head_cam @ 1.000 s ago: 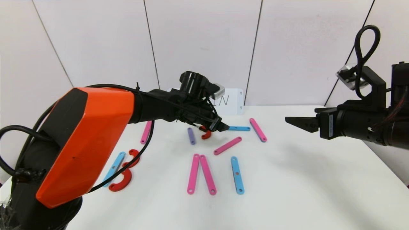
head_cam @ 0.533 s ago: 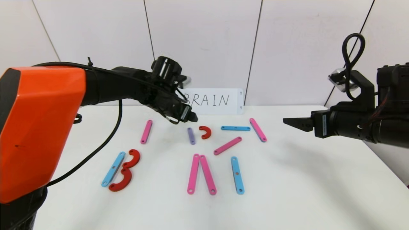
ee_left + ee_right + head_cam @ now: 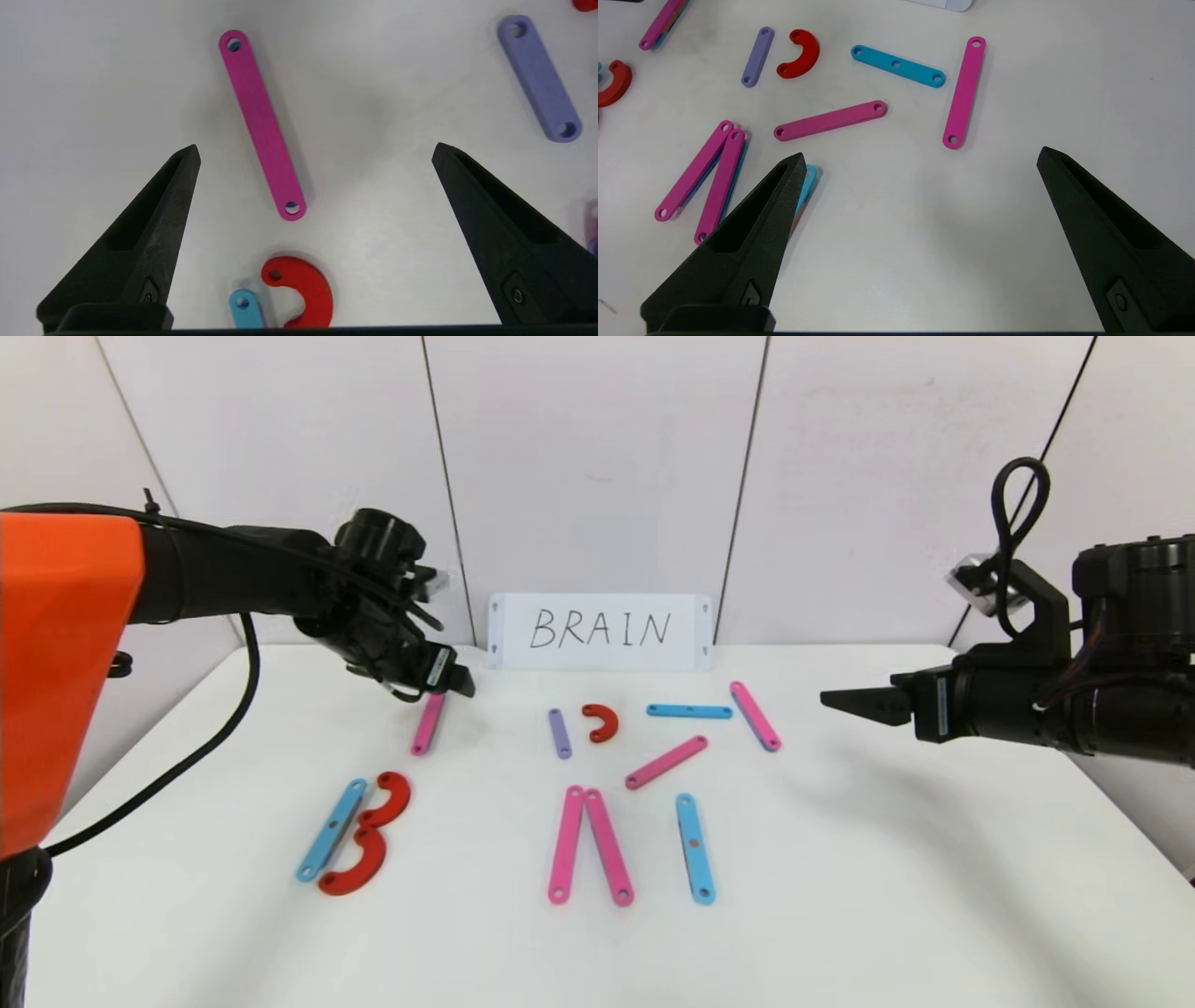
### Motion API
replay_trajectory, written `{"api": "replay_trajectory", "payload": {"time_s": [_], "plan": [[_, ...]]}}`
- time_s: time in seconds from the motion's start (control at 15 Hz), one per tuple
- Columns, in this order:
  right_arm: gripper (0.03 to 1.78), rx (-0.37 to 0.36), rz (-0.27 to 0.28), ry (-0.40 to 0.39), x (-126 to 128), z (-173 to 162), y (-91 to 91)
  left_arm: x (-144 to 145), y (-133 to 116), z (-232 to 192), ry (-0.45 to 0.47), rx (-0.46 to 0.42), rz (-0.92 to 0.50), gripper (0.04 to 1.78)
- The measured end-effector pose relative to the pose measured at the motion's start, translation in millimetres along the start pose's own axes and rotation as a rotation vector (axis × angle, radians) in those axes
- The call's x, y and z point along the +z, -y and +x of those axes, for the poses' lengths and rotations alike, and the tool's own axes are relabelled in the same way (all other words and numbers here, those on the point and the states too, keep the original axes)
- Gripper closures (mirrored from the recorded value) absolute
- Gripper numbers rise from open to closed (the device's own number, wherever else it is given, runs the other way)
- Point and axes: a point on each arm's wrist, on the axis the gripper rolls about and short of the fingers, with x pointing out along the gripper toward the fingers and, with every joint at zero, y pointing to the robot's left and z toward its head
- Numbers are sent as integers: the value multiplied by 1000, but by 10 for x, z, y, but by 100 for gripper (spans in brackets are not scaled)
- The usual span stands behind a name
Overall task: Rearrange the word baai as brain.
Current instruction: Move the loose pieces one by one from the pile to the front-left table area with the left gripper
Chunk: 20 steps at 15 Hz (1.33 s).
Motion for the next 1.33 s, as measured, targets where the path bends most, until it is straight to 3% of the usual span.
{"api": "replay_trajectory", "payload": {"time_s": [0.4, 0.67, 1.33], "plan": [[8, 19, 28, 7, -33, 69, 193, -92, -266, 48, -36, 41, -70, 8], [8, 15, 37, -9, -71, 103, 228, -151, -367, 199, -70, 69, -90, 8], [8, 13, 40, -18, -94, 119, 240, -204, -384, 600, -96, 51, -185, 8]]}}
